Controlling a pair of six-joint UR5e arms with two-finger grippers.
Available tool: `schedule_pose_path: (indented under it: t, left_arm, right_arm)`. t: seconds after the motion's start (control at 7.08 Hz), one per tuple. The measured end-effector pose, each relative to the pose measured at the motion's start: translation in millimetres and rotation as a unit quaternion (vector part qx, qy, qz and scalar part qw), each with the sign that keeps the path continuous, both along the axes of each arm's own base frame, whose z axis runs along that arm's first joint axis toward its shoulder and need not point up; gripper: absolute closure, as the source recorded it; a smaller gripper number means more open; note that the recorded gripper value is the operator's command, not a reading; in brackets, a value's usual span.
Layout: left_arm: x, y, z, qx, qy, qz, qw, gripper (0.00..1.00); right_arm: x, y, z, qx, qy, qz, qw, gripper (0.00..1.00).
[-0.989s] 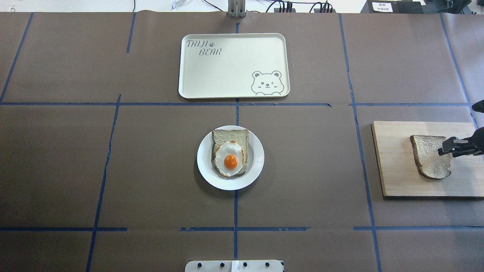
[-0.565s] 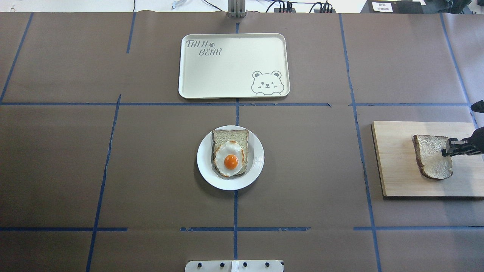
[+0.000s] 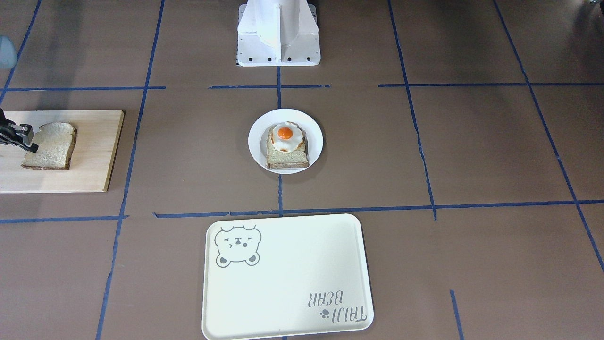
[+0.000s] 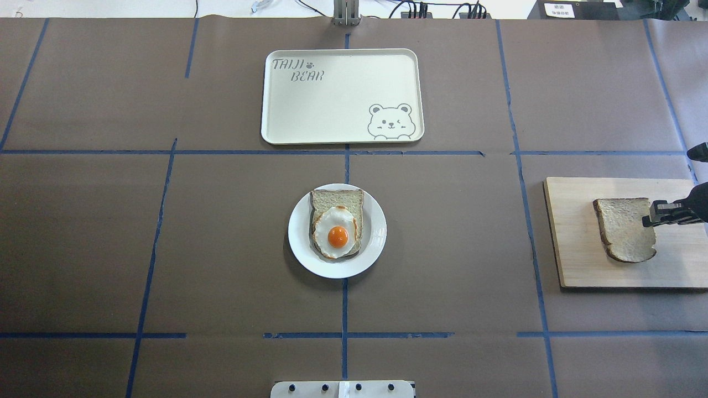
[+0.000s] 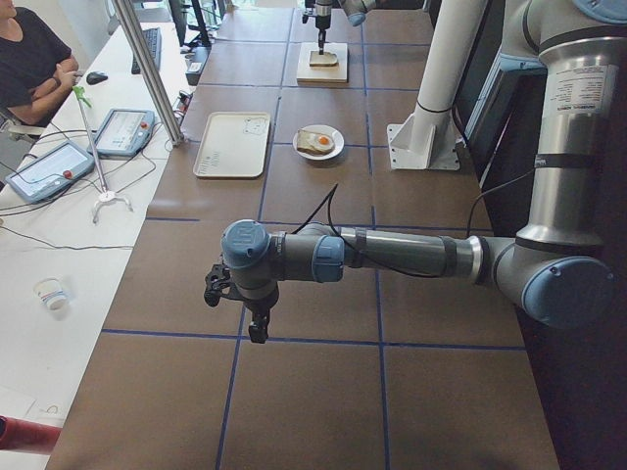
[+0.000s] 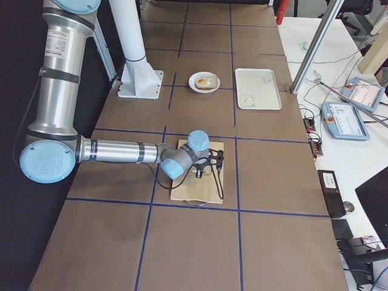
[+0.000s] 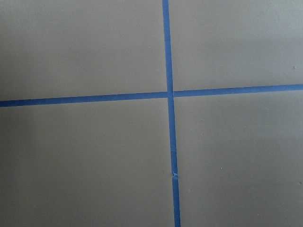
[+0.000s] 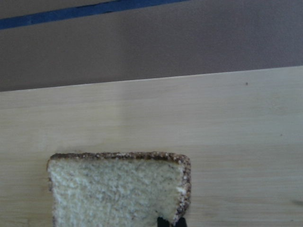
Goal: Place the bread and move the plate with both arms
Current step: 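Lift the bread slice with the right gripper and carry it over the plate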
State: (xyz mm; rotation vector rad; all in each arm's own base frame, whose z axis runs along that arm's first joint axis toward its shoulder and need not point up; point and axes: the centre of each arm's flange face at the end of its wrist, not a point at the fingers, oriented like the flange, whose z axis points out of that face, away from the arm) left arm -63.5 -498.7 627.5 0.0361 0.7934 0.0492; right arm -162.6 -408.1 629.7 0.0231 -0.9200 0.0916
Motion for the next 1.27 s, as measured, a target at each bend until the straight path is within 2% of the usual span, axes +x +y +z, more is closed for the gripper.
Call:
schedule_pose_path:
  t: [0.28, 0.56, 0.99, 1.13, 1.27]
  left_arm:
    - [0, 0, -1, 0.001, 0.001, -0.001, 1.0000, 0.00]
    - [-1, 1, -2, 0.002, 0.000, -0.001, 1.0000, 0.00]
    - [0, 3, 0, -0.001, 0.001, -0.001, 1.0000, 0.00]
    - [0, 4, 1, -0.003, 0.001, -0.001, 1.0000, 0.00]
    - [0, 4, 3, -0.004, 0.002, -0.001, 1.0000, 0.00]
  right_arm:
    - [2, 2, -33, 0.027, -0.046, -0.011, 0.9985, 1.00]
    - [-4, -15, -76, 0.042, -0.103, -0.014, 0.9937, 1.00]
    - [-55, -75, -201, 0.013, -0.195, 0.020, 0.9805, 1.00]
    - [-90, -85, -250, -0.001, -0.223, 0.019, 0.9747, 1.00]
    - [-140, -82, -296, -0.014, -0.245, 0.025, 0.9692, 1.00]
